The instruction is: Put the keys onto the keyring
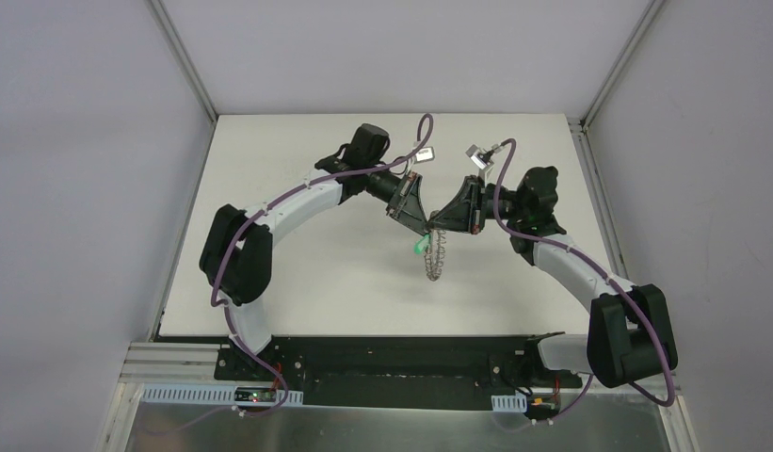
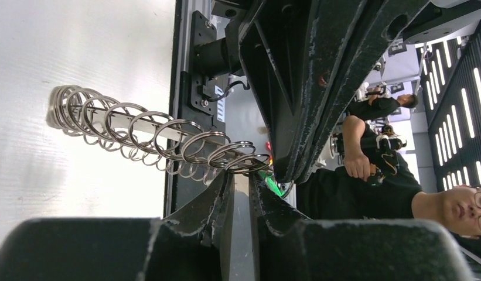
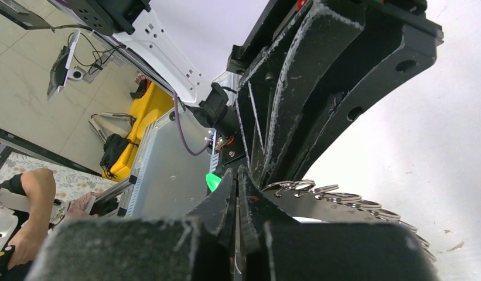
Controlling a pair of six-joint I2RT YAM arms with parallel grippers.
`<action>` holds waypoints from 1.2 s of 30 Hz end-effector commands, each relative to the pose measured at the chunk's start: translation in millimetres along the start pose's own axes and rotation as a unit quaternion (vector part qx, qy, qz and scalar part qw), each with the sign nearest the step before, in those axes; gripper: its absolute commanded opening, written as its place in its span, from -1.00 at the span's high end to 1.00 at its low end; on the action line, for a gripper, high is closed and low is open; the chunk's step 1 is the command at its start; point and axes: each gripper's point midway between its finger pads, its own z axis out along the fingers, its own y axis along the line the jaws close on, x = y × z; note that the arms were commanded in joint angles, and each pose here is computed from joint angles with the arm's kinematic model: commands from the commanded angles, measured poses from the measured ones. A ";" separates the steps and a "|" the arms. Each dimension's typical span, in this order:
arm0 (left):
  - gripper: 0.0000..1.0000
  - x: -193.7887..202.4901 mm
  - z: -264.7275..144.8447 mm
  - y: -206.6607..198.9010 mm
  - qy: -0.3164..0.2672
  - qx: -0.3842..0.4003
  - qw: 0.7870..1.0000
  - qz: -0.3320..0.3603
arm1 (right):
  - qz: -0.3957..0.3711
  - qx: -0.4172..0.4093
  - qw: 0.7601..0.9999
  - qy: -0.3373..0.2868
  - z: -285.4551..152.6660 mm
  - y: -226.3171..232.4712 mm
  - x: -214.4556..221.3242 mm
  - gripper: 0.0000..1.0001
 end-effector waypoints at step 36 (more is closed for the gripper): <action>0.11 -2.5 -44.7 -5.2 0.033 -0.155 0.954 0.255 | -0.051 -0.027 0.998 0.017 -8.2 17.1 -6.0 1.00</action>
